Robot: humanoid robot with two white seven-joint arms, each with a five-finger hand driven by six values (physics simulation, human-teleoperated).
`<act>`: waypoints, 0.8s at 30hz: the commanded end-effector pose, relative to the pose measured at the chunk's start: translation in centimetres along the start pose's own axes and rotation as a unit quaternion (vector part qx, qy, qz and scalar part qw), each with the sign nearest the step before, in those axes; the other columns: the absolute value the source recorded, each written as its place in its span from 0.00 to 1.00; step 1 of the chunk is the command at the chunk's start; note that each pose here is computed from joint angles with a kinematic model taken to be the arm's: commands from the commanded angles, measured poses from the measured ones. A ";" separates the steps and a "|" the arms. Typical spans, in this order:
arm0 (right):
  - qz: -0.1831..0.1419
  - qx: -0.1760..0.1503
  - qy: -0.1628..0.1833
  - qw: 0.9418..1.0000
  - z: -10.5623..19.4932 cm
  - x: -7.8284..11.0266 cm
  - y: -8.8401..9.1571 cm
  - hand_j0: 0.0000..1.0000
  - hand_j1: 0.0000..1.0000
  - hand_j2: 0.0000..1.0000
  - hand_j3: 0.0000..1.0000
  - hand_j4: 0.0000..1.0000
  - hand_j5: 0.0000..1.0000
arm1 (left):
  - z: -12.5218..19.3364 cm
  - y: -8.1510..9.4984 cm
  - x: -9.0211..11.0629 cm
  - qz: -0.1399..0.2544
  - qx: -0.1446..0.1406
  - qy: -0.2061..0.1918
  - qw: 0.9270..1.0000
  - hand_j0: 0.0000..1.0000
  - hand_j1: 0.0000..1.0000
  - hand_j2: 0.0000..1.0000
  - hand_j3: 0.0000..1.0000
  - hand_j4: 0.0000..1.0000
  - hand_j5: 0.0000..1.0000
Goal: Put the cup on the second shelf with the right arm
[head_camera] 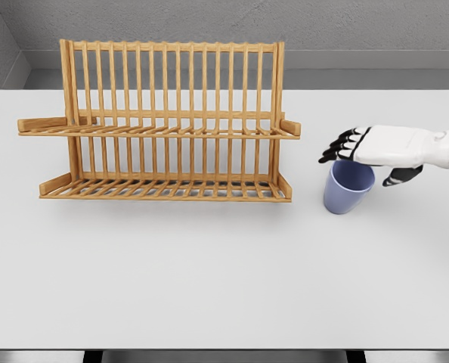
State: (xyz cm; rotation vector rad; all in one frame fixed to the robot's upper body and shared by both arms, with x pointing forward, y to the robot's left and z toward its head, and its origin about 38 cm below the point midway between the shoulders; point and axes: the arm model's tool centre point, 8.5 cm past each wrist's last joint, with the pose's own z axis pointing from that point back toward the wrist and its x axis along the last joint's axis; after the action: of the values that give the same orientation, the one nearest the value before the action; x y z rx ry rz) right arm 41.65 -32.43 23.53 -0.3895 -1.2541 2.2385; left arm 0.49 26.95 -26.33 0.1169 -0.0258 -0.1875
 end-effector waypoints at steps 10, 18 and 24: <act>-0.005 0.004 -0.017 1.000 -1.3 0.8 0.5 1.00 1.00 1.00 1.00 1.00 1.00 | 0.0 0.0 0.0 0.000 0.000 0.000 1.000 1.00 1.00 1.00 1.00 1.00 1.00; -0.001 0.002 -0.025 1.000 -1.4 1.3 0.4 1.00 1.00 1.00 1.00 1.00 1.00 | 0.0 0.0 0.0 0.000 0.000 0.000 1.000 1.00 1.00 1.00 1.00 1.00 1.00; -0.005 0.003 -0.021 1.000 -1.3 1.1 0.5 1.00 1.00 1.00 1.00 1.00 1.00 | 0.0 0.0 0.0 0.000 0.000 0.000 1.000 1.00 1.00 1.00 1.00 1.00 1.00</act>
State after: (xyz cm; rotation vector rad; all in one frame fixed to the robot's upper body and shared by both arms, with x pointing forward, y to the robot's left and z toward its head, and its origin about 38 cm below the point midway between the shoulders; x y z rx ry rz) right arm 41.21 -30.99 22.35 -0.3362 -1.2650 2.2610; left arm 0.51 26.95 -26.33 0.1171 -0.0261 -0.1875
